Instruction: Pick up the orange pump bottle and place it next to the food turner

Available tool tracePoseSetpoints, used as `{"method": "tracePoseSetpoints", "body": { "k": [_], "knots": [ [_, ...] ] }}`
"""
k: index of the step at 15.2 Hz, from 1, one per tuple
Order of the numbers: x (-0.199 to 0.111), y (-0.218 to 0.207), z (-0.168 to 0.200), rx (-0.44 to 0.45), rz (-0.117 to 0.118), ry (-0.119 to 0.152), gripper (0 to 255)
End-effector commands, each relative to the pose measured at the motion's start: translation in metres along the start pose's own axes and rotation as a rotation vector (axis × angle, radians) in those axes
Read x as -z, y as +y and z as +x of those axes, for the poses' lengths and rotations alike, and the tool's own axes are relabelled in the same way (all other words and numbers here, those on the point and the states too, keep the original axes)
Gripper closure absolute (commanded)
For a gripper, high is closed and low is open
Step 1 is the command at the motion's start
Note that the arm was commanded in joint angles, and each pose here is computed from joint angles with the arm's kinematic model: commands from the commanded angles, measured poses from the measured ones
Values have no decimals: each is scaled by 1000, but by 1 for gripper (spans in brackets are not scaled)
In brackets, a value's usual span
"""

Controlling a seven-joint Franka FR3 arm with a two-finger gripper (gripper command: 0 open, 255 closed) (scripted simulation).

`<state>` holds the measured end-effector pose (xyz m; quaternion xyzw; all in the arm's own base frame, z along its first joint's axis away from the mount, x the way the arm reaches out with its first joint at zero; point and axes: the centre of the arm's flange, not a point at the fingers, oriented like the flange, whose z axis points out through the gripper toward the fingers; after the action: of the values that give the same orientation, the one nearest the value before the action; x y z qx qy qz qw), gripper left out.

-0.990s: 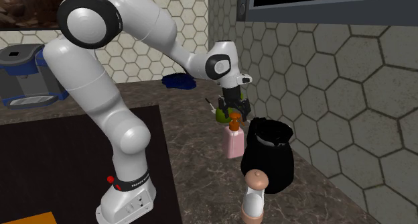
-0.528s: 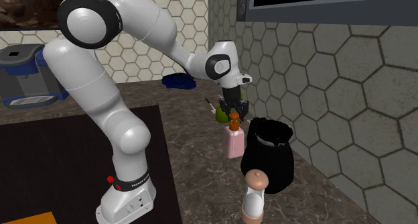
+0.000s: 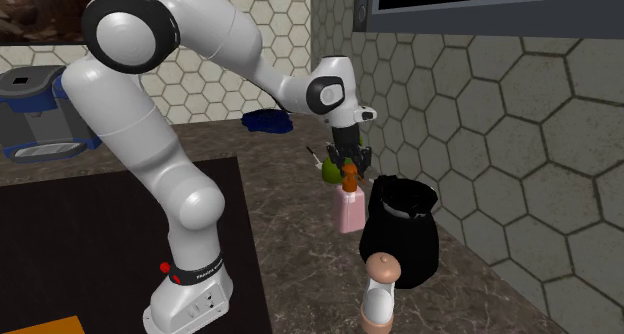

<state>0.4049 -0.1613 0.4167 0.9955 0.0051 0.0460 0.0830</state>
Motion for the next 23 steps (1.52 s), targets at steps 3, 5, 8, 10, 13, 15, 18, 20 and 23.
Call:
{"method": "tracePoseSetpoints", "body": {
  "k": [3,5,8,10,13,15,18,20,23],
  "knots": [
    [20,4,2,0,0,0,255],
    [30,5,3,0,0,0,255],
    [46,8,4,0,0,0,255],
    [56,10,5,0,0,0,255],
    [72,12,6,0,0,0,255],
    [82,14,7,0,0,0,255],
    [98,17,9,0,0,0,255],
    [108,18,10,0,0,0,255],
    [124,21,11,0,0,0,255]
  ]
}}
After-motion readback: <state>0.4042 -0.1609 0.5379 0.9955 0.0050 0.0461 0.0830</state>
